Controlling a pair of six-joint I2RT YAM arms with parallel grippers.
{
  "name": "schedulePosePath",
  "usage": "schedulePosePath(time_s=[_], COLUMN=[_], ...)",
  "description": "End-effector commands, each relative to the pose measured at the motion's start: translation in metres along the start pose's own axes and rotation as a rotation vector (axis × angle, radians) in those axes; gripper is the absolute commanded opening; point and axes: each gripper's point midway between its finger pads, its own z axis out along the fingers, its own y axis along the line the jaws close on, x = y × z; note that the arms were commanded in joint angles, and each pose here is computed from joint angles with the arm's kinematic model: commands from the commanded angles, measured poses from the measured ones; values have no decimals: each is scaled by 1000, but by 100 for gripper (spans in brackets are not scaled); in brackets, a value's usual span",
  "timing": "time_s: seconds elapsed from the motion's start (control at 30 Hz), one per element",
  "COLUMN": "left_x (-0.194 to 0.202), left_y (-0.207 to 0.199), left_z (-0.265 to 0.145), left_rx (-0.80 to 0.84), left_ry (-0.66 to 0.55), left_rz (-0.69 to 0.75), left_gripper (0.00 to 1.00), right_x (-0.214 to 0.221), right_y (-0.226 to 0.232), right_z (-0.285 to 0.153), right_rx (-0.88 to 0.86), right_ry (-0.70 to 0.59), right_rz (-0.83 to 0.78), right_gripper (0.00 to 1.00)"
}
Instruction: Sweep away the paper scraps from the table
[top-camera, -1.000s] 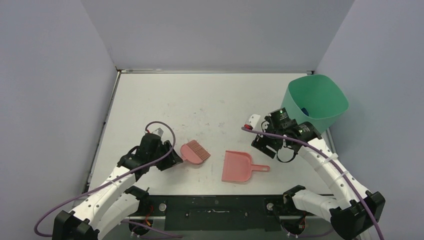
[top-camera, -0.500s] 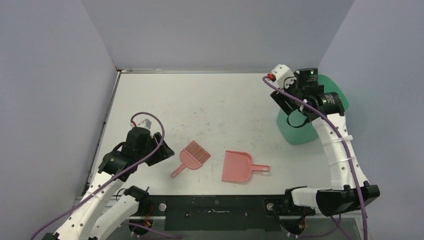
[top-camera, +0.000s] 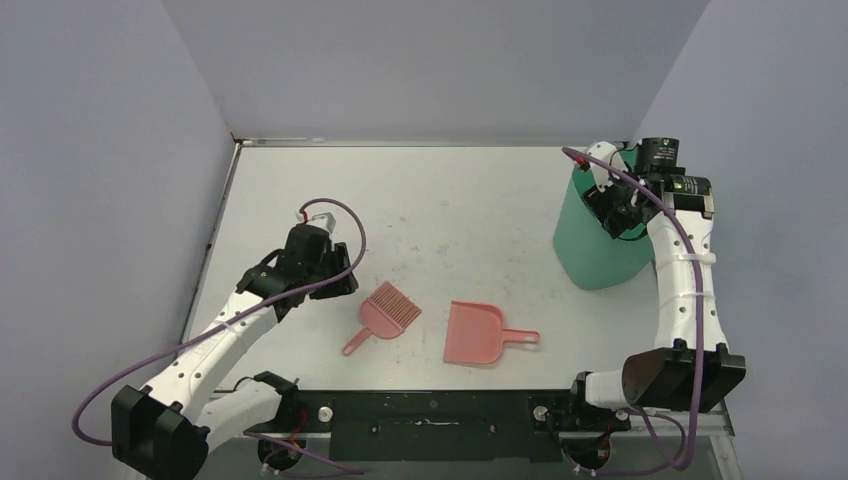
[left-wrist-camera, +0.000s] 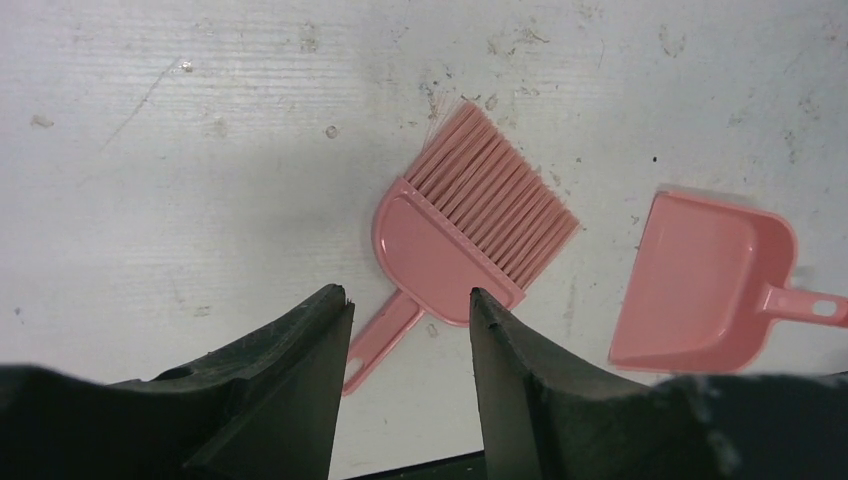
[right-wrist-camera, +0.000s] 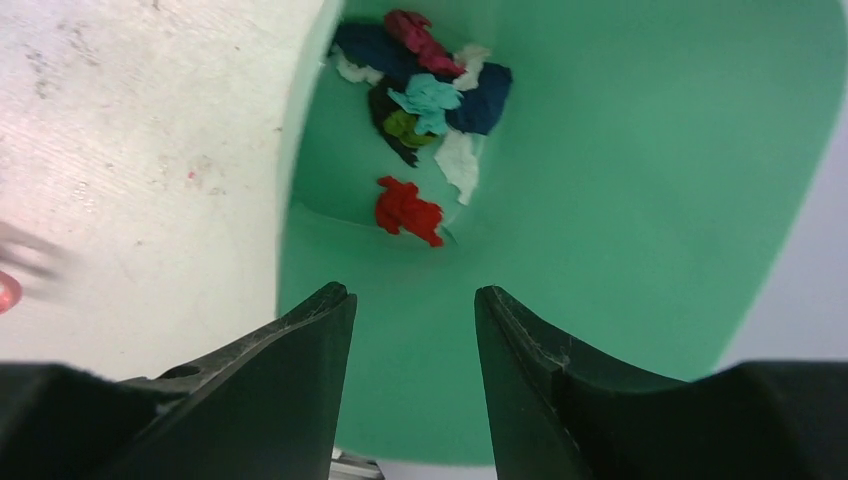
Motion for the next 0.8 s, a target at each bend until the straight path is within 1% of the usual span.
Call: schedulePosePath(time_s=[0.0,0.1,0.27,0.33,0.47,0.53,0.63,0.77], left_x=[-11,-7,-16,-16,-15,-14,-14,-13], left_y=[-12,-11,-7,-7,-10,-10,-3,-5], left_z=[14,17,14,13,11,12,14,14], left_rx=[98,105,108,126,150,147,113,127], left_ry=[-98,-90,-118,-118,-117,-116,-110,-101], left_rz=[76,92,85,76,75,76,72,68], left_gripper=[45,45,45,45,45,45,44,44], right_x=[-21,-39,-63,-61,-38,-29,-24,-29], right_y=[3,-9,-7,0,20,26,30,40], right_z=[-12,-29,-42,-34,-1,9,17,19], right_rx=[-42,3,-28,-66,-177,-206,-228,-263], right_ry=[-86,-156,-257,-227,-103,-59,-39,-46], right_rz=[32,52,71,87,114,115,102,65], right_gripper=[49,49,49,49,48,48,42,28])
